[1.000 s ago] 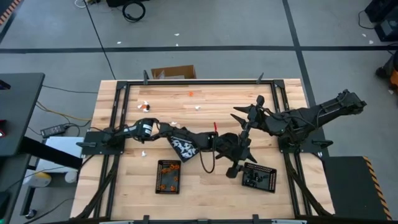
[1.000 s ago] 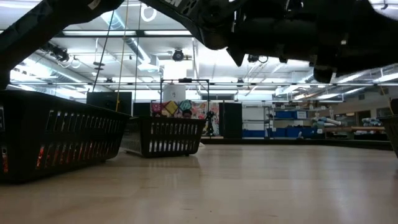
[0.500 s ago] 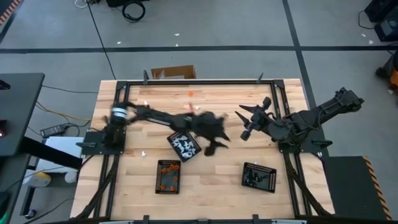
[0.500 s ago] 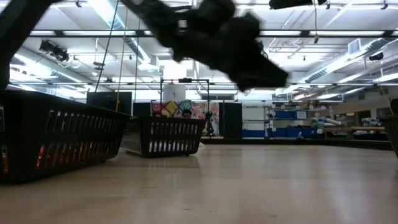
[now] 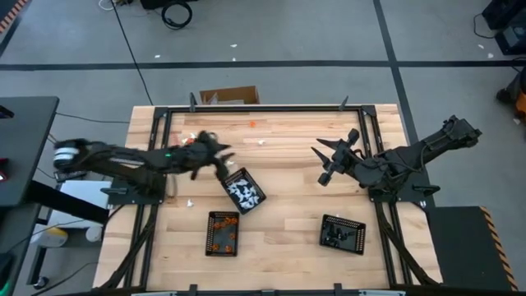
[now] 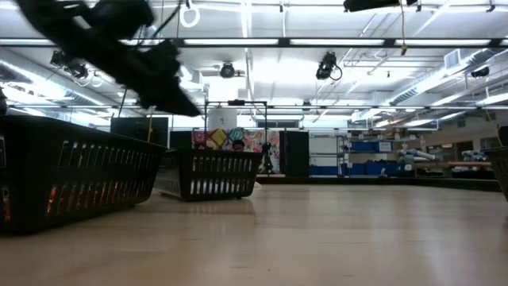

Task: Sort Halloween decoration
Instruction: Put the black skeleton toy into the right black basket

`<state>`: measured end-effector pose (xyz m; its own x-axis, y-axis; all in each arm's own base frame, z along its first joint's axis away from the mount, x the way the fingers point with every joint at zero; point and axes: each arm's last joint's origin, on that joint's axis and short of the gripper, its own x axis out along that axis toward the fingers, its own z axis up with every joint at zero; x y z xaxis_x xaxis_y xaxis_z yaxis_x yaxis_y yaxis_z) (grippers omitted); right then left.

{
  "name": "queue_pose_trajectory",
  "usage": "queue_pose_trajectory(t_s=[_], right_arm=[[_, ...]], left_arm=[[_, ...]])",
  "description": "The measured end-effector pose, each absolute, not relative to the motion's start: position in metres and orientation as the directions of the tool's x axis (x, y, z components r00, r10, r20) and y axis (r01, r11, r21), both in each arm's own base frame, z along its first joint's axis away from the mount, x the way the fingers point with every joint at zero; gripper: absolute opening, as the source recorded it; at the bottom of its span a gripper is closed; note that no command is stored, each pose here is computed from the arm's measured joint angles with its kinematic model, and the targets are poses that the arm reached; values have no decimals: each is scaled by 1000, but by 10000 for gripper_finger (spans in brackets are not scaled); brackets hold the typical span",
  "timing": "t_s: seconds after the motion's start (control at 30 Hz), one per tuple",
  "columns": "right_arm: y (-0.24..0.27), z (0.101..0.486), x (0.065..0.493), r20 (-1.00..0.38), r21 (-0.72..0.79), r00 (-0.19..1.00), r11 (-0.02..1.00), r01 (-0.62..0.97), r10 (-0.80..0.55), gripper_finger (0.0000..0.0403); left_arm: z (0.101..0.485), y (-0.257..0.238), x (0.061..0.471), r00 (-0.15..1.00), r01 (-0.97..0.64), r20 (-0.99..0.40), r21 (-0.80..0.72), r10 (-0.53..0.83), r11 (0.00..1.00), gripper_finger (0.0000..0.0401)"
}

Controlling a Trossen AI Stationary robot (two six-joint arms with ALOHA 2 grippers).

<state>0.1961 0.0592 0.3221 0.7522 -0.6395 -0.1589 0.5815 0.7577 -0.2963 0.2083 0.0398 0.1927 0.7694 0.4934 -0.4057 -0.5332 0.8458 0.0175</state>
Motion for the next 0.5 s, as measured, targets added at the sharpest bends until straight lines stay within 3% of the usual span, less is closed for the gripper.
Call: queue_pose_trajectory(t_s=[0.23,0.33,0.5], right_arm=[[55,314,206,-138,-237,810,813,532,-570,139],[47,299,220,-100,-176,876,875,451,-472,138],[28,264,246,-107,-42,936,943,331,-334,131]], left_arm=[[167,65,161,577,-756,-510,-38,638,653,153],[158,75,151,439,-845,-545,18,714,534,154],[154,92,144,345,-902,-564,23,750,432,174]])
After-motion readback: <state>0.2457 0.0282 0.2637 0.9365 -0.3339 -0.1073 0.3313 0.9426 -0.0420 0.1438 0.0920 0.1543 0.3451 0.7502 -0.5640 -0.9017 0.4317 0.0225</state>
